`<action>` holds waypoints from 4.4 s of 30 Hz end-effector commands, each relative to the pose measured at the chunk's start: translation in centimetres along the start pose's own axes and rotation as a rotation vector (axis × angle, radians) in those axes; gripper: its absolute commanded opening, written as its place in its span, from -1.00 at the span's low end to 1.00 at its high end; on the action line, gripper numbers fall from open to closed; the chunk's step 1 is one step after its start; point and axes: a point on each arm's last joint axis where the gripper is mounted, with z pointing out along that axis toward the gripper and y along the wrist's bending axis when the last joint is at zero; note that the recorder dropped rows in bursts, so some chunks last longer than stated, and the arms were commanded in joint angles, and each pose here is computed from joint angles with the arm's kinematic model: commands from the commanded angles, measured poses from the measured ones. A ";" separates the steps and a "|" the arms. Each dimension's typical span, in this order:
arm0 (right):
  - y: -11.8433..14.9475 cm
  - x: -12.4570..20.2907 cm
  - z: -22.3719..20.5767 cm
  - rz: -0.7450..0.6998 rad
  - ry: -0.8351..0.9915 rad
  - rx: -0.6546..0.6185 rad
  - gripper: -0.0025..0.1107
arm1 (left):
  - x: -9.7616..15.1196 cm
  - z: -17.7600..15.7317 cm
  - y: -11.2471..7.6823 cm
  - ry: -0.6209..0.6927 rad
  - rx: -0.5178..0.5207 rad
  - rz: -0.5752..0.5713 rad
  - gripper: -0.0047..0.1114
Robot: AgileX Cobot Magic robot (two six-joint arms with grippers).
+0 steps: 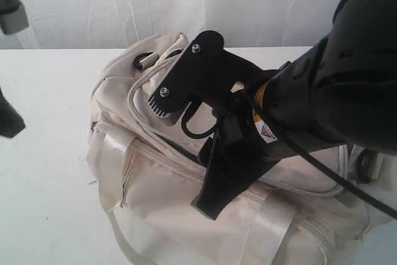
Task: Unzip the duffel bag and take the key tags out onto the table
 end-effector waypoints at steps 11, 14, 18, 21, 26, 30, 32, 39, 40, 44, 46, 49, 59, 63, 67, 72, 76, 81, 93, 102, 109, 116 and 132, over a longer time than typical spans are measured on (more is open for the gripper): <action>0.5 0.0 3.0 -0.101 0.081 0.030 -0.16 | 3.8 1.6 -2.5 -0.116 0.000 -0.035 -0.92; 0.5 0.0 3.4 -0.110 0.090 0.041 -0.27 | 3.8 1.6 -2.5 -0.121 -0.004 -0.034 -0.92; 0.6 0.1 3.9 -0.121 0.117 0.046 -0.29 | 3.8 1.6 -2.5 -0.124 -0.003 -0.035 -0.92; 0.5 0.1 4.2 -0.116 0.124 0.072 -0.29 | 3.7 1.5 -2.5 -0.133 -0.002 -0.039 -0.92; 0.4 0.2 4.8 -0.118 0.148 0.105 -0.46 | 3.7 1.5 -2.5 -0.133 -0.002 -0.039 -0.92; 0.4 0.2 5.1 -0.126 0.163 0.109 -0.80 | 3.7 1.5 -2.5 -0.133 -0.002 -0.039 -0.92; 0.0 0.1 4.9 -0.157 0.151 0.147 -0.96 | 3.7 1.5 -2.5 -0.133 -0.002 -0.039 -0.92; -5.2 -1.9 3.3 -0.133 0.050 0.403 -0.96 | 3.6 1.5 -2.6 -0.141 0.010 -0.046 -0.92; -5.8 -2.1 3.3 -0.122 0.031 0.406 -0.96 | 3.6 1.5 -2.6 -0.141 0.010 -0.046 -0.92; -11.3 -2.9 3.8 -0.064 -0.078 0.478 -0.96 | 3.6 1.5 -2.6 -0.143 0.013 -0.046 -0.92; -13.6 -2.9 4.6 -0.048 -0.085 0.503 -0.96 | 3.6 1.5 -2.7 -0.145 0.016 -0.047 -0.92; -16.6 -2.8 6.4 -0.066 -0.060 0.531 -0.96 | 3.6 1.5 -2.7 -0.148 0.020 -0.050 -0.92; -25.3 -1.5 12.6 -0.009 -0.036 0.608 -0.96 | 3.4 1.5 -2.8 -0.162 0.028 -0.053 -0.92; -27.8 -0.2 14.3 0.010 -0.041 0.621 -0.96 | 3.4 1.5 -2.9 -0.170 0.043 -0.062 -0.92; -28.9 1.3 15.7 0.014 -0.038 0.611 -0.95 | 3.2 1.4 -3.3 -0.192 0.081 -0.025 -0.92; -29.5 2.2 16.8 0.000 -0.044 0.600 -0.51 | 3.1 1.4 -3.4 -0.201 0.096 -0.011 -0.92; -29.7 2.1 16.6 -0.034 -0.032 0.617 -0.05 | 3.1 1.4 -3.5 -0.201 0.104 -0.007 -0.92; -31.0 1.5 15.2 -0.058 0.008 0.694 0.01 | 3.1 1.4 -3.7 -0.206 0.122 0.008 -0.92; -33.5 -0.5 11.2 0.055 0.010 0.845 0.01 | 3.0 1.3 -3.8 -0.215 0.133 0.019 -0.92; -33.1 0.3 9.3 0.319 0.066 0.845 -0.08 | 3.0 1.3 -3.8 -0.216 0.132 0.019 -0.92; -30.5 -1.4 5.3 0.566 -0.078 0.544 -0.96 | 2.8 1.3 -3.6 -0.241 0.110 0.017 -0.92; -26.7 -2.6 -0.1 0.559 -0.117 0.242 -0.96 | 2.3 2.0 -2.9 -0.324 0.027 0.014 -0.92; -16.4 4.6 -9.9 0.635 -0.245 0.220 -0.96 | -7.7 -0.5 -1.7 -0.443 0.253 0.078 -0.92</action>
